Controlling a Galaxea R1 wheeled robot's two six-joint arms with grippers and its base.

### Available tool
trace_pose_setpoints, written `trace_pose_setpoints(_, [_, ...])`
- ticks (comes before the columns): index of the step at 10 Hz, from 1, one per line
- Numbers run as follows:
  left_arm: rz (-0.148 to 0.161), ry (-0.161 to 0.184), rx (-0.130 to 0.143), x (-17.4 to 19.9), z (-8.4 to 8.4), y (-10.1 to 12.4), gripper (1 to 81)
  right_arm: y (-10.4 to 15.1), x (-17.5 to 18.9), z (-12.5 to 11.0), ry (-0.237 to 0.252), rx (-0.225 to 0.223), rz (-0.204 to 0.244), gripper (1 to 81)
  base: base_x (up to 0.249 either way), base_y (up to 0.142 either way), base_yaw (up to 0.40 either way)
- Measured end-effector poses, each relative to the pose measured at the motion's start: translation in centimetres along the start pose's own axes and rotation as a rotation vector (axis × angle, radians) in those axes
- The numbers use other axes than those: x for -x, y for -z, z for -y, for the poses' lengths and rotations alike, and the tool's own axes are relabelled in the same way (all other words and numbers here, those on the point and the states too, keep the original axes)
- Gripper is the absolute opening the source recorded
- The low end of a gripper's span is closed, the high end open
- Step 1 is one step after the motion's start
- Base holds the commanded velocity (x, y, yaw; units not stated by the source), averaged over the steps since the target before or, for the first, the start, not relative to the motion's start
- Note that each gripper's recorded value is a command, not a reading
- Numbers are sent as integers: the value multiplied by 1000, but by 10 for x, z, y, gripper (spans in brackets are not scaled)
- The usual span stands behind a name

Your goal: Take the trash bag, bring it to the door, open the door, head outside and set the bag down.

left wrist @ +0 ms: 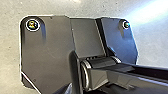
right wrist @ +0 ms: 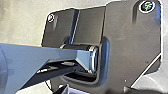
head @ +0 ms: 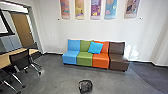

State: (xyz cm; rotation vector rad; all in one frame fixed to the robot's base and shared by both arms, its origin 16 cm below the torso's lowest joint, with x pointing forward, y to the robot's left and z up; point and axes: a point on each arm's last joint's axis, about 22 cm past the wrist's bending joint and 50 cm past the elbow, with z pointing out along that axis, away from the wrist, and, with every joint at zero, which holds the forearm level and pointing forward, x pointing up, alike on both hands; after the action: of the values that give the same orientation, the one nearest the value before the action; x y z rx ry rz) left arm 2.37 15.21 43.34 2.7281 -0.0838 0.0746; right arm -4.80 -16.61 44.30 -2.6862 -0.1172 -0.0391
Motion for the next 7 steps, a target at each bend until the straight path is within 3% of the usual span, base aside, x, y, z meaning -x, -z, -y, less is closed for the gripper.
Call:
trace_pose_setpoints(3, [7,3,1,5,-1,0,811,0,7,0,-5,0,8,811,164,0,0])
trace_pose_setpoints(7, [8,3,-4,7,3,1,811,-2,9,7,-5,-9,8,811,164,-64,0])
